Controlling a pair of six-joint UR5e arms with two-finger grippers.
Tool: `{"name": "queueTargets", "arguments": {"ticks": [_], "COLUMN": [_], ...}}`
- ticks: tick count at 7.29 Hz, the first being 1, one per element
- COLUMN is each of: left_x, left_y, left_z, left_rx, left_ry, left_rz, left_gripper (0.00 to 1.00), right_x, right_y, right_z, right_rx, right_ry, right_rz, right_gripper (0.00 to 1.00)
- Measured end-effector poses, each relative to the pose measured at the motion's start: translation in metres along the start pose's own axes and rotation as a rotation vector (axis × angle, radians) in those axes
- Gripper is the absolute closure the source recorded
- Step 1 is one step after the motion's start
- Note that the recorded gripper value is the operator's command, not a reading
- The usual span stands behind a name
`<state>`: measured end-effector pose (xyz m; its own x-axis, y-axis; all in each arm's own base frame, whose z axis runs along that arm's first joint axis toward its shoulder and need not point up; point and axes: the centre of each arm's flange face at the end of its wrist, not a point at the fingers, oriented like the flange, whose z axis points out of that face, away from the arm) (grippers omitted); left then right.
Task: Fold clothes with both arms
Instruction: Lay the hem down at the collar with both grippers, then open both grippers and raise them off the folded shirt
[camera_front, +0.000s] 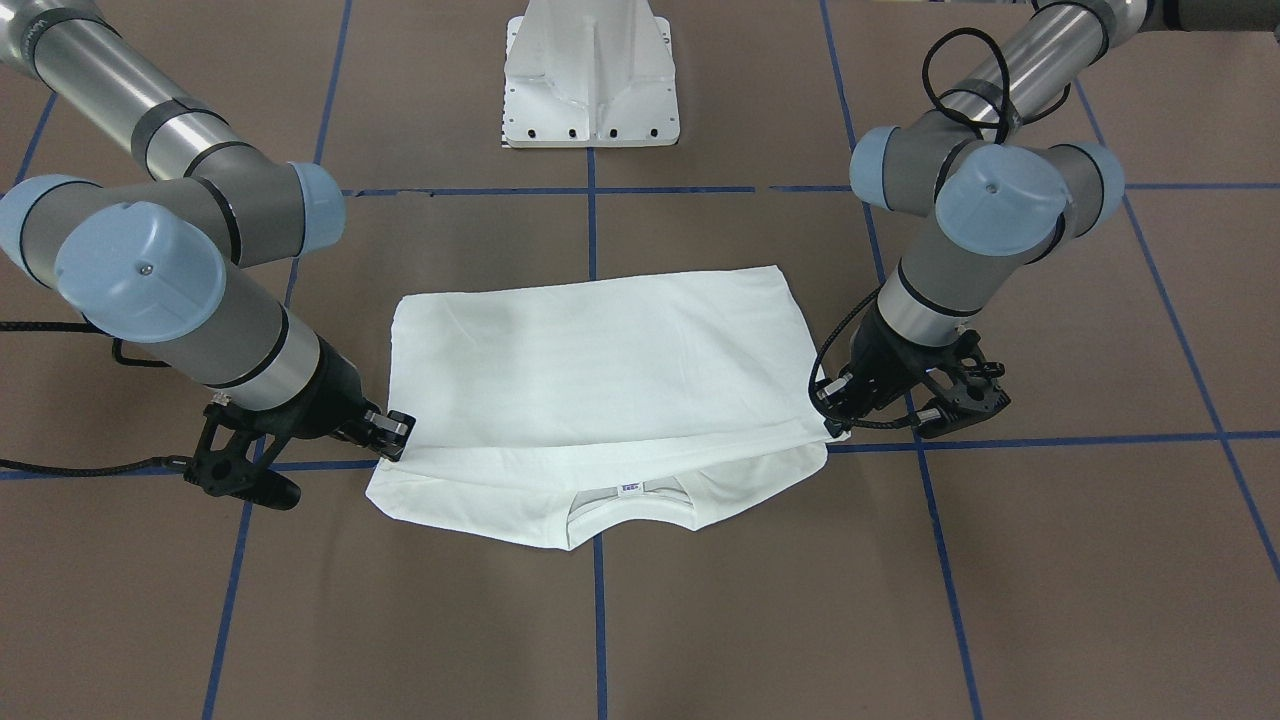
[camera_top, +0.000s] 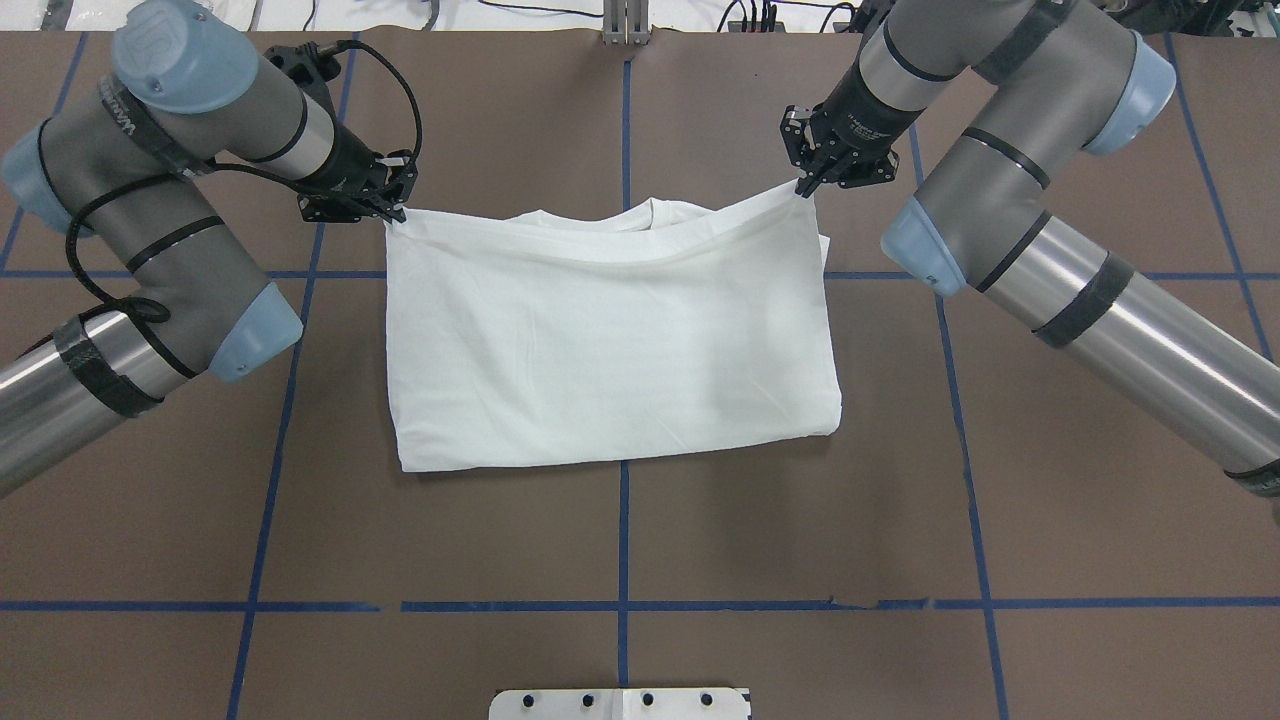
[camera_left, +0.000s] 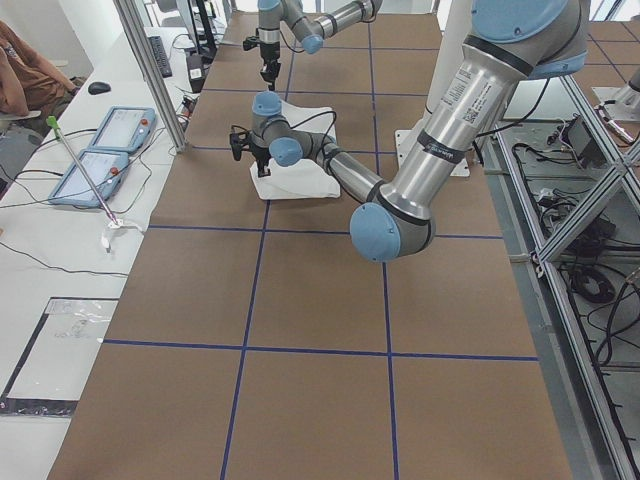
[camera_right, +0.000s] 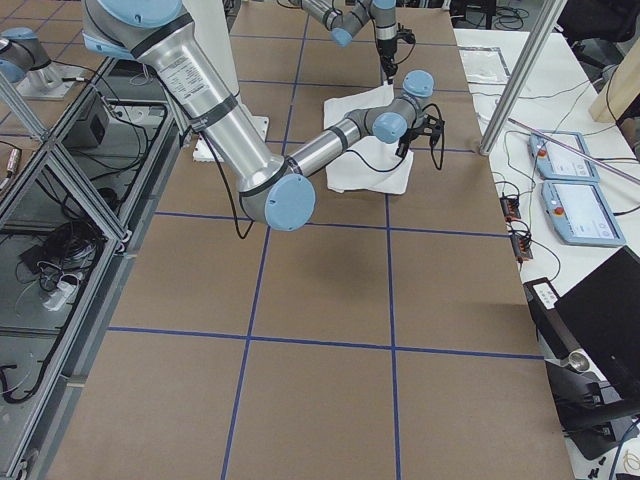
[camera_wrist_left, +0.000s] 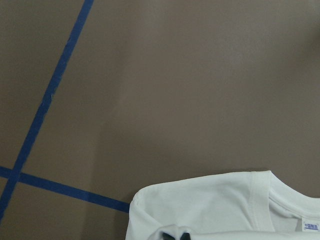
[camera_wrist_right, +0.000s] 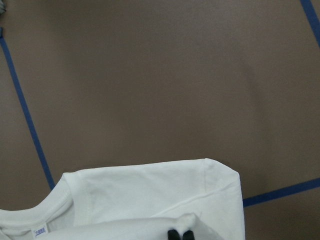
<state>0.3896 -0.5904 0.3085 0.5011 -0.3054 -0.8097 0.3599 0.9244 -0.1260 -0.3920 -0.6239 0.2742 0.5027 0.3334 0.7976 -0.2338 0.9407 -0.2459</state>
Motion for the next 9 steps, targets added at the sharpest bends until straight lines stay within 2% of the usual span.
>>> {"name": "queueTargets", "arguments": {"ticks": [1,4,6,9], "left_x": [-0.001,0.007,0.015,0.021], "left_y": [-0.001,0.0,0.001,0.004], "left_z": [0.002,-0.002,-0.008,-0.017], "left_rx": [0.001,0.005,0.008,0.011], "left_ry": [-0.005,0.007,0.023,0.041], "left_rz": [-0.001,0.006,0.017,0.026], "left_gripper": [0.0,0.0,0.0,0.0], "right_x": [-0.002,-0.004,-0.006,0.039], "right_y": [0.003,0.01,0.027,0.126], "right_z": [0.004,0.012,0.006,0.007], "right_rx": [-0.001,0.012,0.012,-0.004], "right_ry": [0.002,0.011,-0.007,-0.025], "right_rz": [-0.007,-0.028,-0.076,-0.103], "right_gripper": [0.01,0.0,0.0,0.0]}}
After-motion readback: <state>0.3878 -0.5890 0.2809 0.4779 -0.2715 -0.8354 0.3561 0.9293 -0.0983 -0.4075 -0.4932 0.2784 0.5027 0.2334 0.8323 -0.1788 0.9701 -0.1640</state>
